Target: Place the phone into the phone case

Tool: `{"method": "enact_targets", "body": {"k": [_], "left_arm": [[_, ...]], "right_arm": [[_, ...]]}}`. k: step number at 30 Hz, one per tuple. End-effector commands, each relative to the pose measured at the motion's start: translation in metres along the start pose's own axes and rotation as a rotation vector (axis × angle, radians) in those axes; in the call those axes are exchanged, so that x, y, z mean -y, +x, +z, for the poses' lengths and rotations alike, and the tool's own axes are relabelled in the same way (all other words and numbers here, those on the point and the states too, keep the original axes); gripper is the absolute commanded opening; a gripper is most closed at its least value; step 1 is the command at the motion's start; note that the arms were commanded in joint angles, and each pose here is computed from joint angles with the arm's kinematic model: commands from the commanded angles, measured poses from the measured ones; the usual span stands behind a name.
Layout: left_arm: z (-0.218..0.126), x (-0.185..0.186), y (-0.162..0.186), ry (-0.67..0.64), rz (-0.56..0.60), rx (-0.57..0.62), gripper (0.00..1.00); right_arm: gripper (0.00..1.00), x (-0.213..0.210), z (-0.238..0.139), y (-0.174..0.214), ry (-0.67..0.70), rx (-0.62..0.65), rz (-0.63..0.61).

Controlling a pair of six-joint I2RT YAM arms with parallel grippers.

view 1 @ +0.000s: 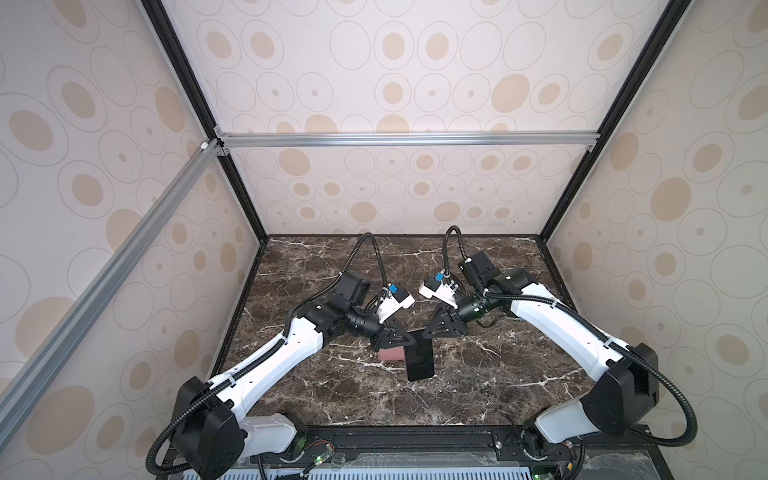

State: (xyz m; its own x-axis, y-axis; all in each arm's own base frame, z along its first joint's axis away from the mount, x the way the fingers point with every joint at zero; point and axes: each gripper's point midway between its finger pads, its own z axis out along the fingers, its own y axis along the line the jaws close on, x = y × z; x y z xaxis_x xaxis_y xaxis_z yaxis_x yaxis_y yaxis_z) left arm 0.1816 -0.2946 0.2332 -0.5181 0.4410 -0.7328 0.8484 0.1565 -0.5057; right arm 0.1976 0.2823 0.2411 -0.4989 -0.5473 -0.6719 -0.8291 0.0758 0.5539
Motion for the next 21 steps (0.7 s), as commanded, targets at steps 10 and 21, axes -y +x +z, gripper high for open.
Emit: {"method": "enact_targets", "body": {"k": [10, 21], "left_arm": [[-0.006, 0.018, -0.019, 0.054, 0.110, 0.036, 0.00], [-0.010, -0.008, -0.028, -0.119, 0.082, 0.152, 0.32]], "right_arm": [[0.04, -0.018, 0.014, 0.006, -0.099, -0.036, -0.030], [0.00, -0.019, 0.005, -0.019, -0.053, 0.085, -0.077]]}}
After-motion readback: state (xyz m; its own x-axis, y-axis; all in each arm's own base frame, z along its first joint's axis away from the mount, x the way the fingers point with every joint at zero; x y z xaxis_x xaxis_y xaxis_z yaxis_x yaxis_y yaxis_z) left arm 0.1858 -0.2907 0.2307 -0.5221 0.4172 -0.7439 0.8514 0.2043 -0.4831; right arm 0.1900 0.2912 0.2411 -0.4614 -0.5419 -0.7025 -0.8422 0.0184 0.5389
